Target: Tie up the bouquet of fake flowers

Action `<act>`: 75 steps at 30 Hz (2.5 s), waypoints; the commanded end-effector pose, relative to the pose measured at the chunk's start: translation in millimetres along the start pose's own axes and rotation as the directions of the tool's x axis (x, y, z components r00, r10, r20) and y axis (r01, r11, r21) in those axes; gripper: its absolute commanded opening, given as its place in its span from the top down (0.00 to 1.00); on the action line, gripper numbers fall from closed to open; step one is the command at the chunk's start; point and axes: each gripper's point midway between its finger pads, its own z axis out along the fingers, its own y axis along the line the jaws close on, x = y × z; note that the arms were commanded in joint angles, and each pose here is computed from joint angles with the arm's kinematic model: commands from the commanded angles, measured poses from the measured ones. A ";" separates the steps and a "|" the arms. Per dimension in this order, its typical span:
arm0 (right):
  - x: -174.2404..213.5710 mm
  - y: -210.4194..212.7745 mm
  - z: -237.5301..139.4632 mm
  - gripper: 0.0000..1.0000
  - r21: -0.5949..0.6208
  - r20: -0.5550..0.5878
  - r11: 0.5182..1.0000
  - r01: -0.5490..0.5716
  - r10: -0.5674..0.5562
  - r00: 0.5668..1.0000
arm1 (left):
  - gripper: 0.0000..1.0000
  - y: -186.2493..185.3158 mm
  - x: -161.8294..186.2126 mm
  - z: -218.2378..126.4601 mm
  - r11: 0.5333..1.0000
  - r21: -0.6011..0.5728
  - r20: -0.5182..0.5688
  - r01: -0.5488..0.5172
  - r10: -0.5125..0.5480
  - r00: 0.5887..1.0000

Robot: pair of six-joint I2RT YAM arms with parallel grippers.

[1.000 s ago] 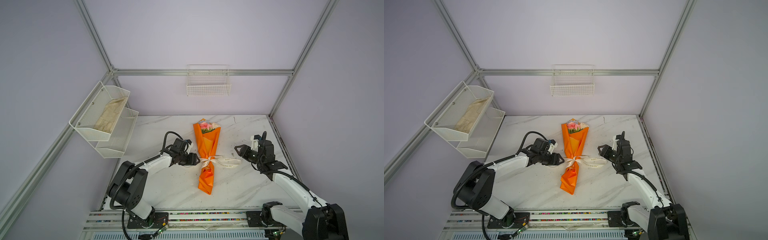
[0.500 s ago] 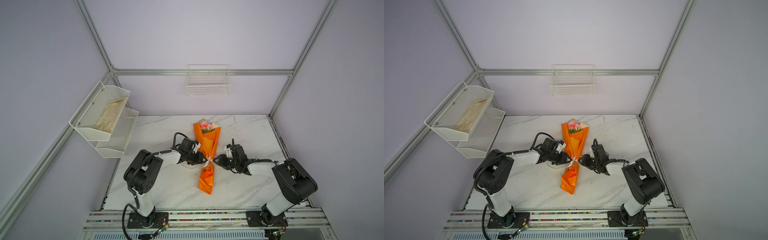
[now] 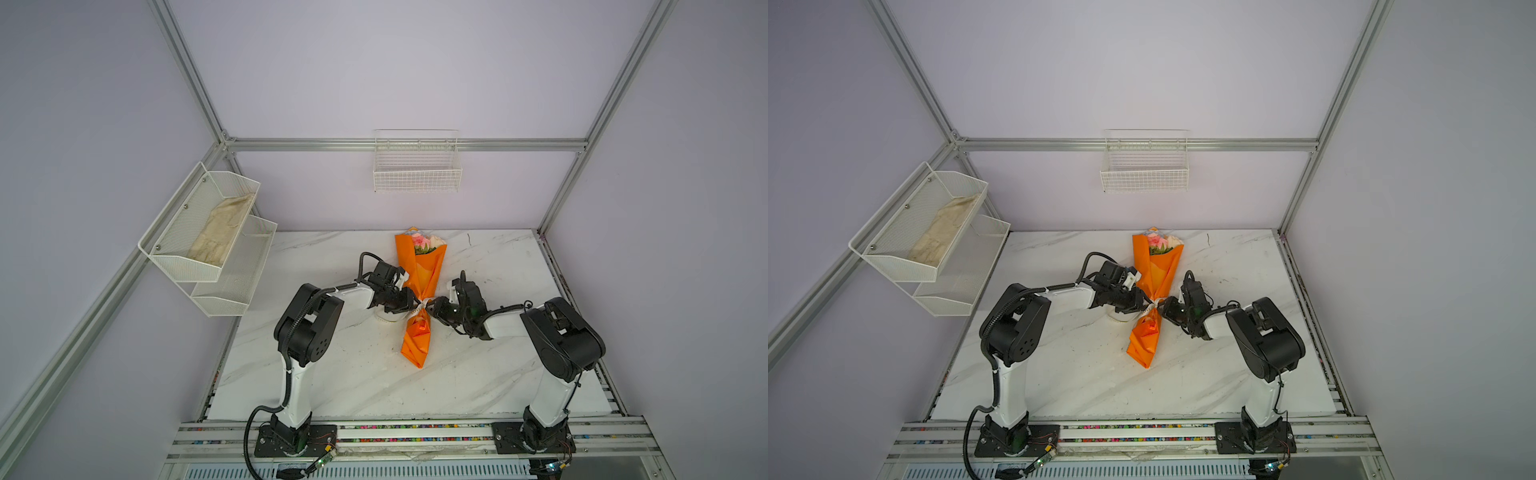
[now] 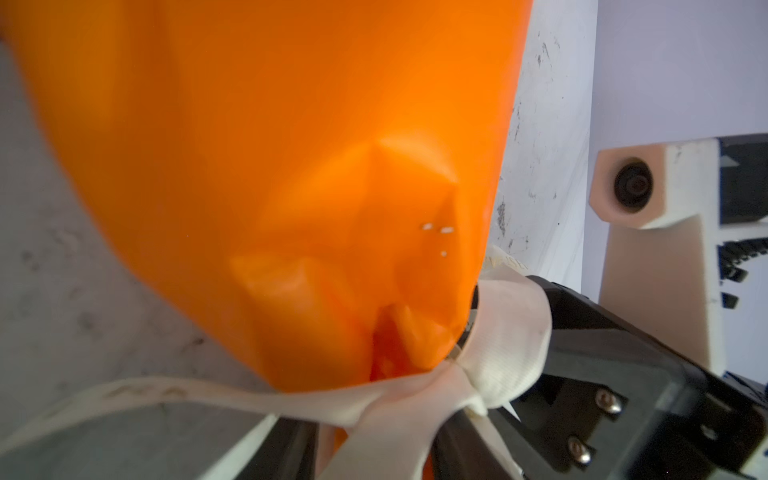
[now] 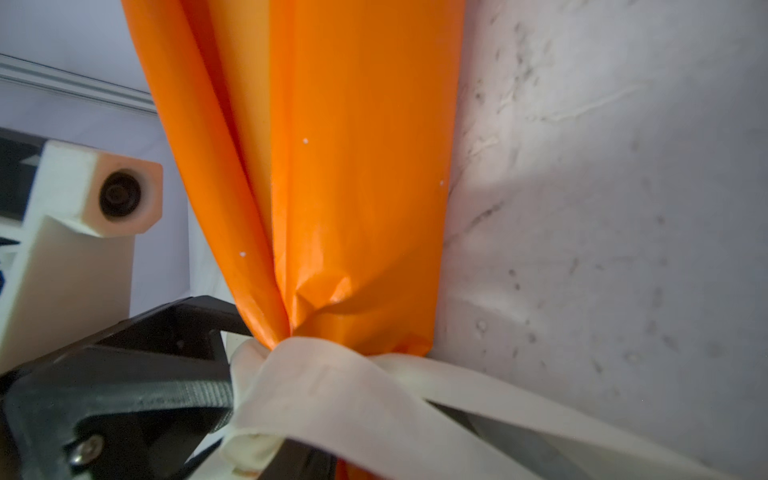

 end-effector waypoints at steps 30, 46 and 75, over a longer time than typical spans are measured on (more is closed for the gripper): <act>-171.8 -45.3 -163.6 0.03 0.732 0.461 0.602 0.319 -0.783 0.418 | 0.00 176.2 -14.6 -311.2 0.475 -0.852 0.468 0.220 0.501 0.728; -186.7 -77.1 -179.4 0.03 0.698 0.577 0.664 0.269 -0.743 0.339 | 0.01 191.7 -31.4 -280.3 0.634 -0.774 0.565 0.012 0.680 0.467; -189.0 -83.3 -184.0 0.03 0.704 0.587 0.674 0.223 -0.729 0.351 | 0.00 216.0 -29.4 -304.0 0.590 -0.780 0.605 0.208 0.626 0.492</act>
